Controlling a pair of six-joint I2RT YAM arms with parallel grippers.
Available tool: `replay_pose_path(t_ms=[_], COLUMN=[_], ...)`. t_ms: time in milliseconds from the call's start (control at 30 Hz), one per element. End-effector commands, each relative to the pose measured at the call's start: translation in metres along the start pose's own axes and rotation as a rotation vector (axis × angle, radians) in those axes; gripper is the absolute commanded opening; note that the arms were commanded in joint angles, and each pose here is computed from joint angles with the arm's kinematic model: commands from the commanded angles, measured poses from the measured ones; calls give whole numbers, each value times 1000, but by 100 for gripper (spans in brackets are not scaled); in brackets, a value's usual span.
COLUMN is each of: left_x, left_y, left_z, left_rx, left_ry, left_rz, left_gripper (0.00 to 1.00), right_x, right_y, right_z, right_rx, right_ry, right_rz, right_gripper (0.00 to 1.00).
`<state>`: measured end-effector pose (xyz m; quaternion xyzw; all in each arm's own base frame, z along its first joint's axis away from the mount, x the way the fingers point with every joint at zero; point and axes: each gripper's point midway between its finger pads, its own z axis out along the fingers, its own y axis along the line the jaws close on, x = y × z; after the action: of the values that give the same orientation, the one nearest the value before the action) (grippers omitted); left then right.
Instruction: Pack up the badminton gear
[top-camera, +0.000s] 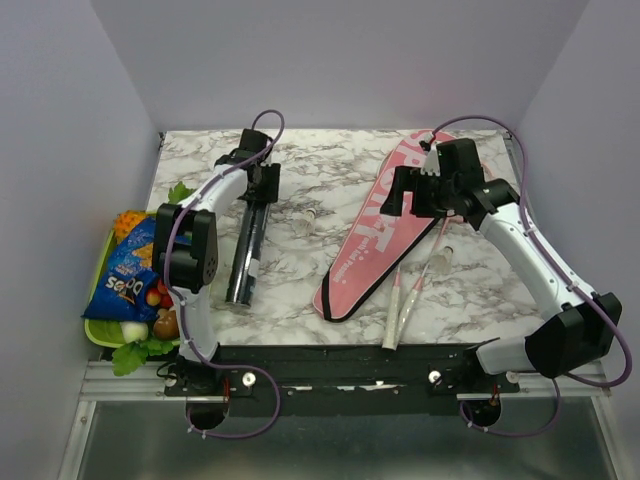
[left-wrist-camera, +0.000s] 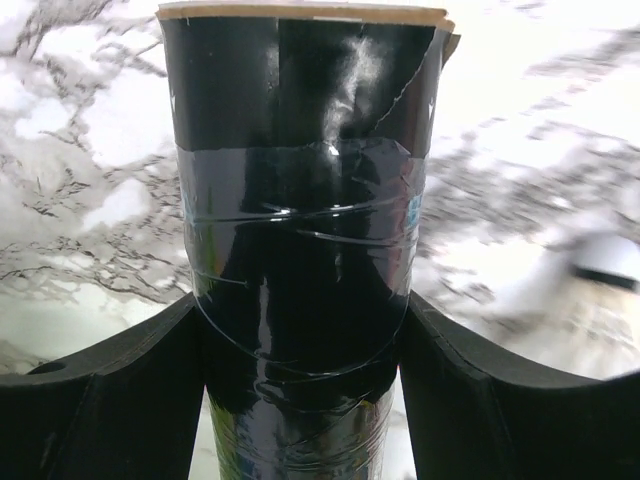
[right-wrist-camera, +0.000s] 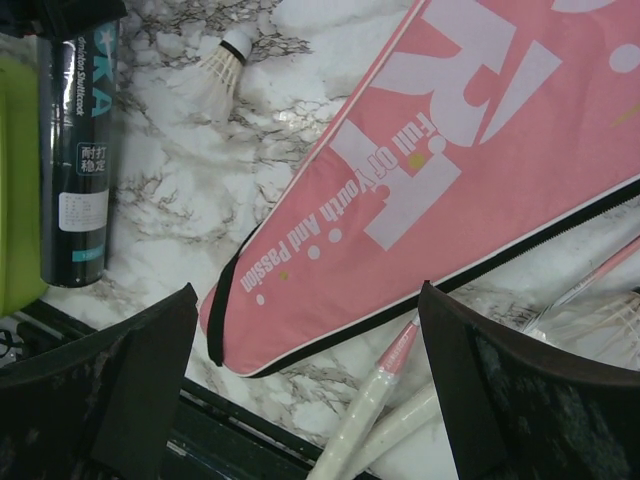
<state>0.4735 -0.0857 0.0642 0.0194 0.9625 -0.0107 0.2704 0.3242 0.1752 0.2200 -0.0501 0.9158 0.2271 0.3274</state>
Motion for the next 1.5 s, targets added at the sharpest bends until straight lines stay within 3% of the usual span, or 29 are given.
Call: replay_pose_path(t_ms=[0,333,467,733,1133,1300,1467], left_x=[-24,-2,7,26,68,78,90], left_y=[-53,-116,-110,-107,-128,-133,-135], left_z=[-65,-161,-185,-257,-307,-321,-333], left_rx=[163,361,362,474,734,786,831], left_ry=[-155,-315,-341,-520,-609,-643,-642], left_rz=[170,388,379,380,381,393,430], left_gripper=[0,0,0,0,0,0,0], right_x=[4,23,31,32,11,15,-2], right_y=[12,8,10,37,90,97,91], right_z=[-17,-6,13,60,137,174,166], right_rx=[-45,-43,4,22,-24,-19,55], right_ry=[25,99,154,160,57,26,-14], right_rz=[-41,-127,-179,-327,-608,-641,-612], right_gripper=[100,99,97,96,95,94,94])
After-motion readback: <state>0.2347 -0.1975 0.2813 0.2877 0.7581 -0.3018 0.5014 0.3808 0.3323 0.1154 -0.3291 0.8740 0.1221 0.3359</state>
